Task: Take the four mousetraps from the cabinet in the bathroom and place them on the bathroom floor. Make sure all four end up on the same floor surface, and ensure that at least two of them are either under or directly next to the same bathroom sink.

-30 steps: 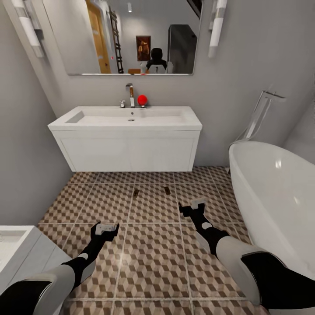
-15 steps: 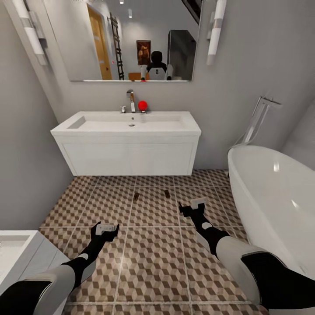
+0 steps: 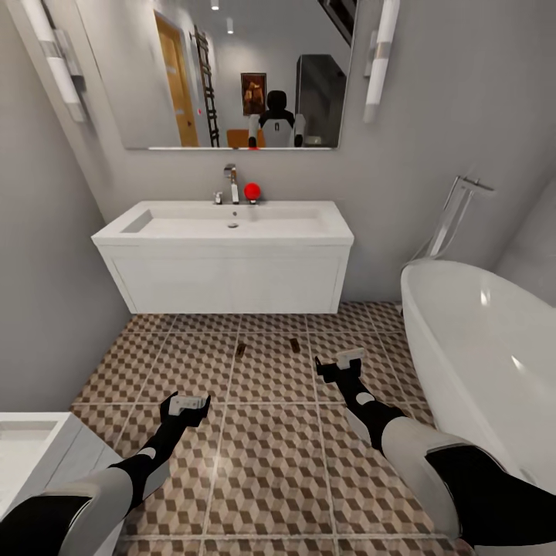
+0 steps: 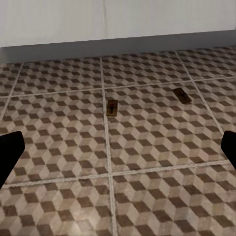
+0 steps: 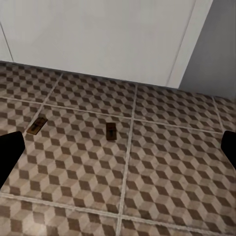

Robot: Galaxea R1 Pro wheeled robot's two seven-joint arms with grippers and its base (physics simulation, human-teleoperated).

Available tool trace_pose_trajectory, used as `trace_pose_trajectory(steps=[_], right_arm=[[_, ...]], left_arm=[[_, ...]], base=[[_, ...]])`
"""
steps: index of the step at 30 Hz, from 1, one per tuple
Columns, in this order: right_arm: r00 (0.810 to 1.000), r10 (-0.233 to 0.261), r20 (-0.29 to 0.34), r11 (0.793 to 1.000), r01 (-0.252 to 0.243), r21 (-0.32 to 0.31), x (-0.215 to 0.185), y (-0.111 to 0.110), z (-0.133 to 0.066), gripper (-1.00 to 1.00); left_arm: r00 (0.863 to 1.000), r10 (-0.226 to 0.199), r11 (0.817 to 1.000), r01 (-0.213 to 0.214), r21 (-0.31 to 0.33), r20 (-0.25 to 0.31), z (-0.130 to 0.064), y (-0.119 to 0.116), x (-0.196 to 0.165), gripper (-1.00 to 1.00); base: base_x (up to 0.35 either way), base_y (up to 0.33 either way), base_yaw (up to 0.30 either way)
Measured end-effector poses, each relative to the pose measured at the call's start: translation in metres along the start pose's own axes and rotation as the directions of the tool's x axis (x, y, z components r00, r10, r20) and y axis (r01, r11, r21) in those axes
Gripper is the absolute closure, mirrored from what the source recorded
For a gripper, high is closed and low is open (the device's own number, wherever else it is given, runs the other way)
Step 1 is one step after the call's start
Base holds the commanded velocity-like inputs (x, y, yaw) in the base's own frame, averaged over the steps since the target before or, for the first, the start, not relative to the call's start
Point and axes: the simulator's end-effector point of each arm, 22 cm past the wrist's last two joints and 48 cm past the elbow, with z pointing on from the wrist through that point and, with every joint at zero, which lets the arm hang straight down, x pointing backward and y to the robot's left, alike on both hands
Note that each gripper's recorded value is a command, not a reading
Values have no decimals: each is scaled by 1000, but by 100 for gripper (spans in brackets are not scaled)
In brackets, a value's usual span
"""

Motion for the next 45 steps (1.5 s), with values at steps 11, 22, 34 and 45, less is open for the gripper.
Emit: trace_pose_trajectory(steps=[11, 22, 34, 45], right_arm=[[1000, 0, 0, 1000, 0, 0, -18, -2, -6, -100], [1000, 1, -1, 1000, -1, -1, -35, -3, -12, -100], [1000, 1, 1, 1000, -1, -1, -54, -5, -19, -100], [1000, 0, 0, 1000, 0, 0, -69, -7, -25, -100]], left_arm=[[1000, 0, 1000, 0, 0, -1, -7, 1, -18, -100], [1000, 0, 1000, 0, 0, -3, -14, 1, -34, -100], [1000, -2, 1000, 2, 1, -8, -22, 1, -50, -100], [1000, -5, 1000, 5, 7, -9, -29, -4, -65, -100]], base=[[0, 0, 0], [0, 0, 0], [0, 0, 0], [0, 0, 0]])
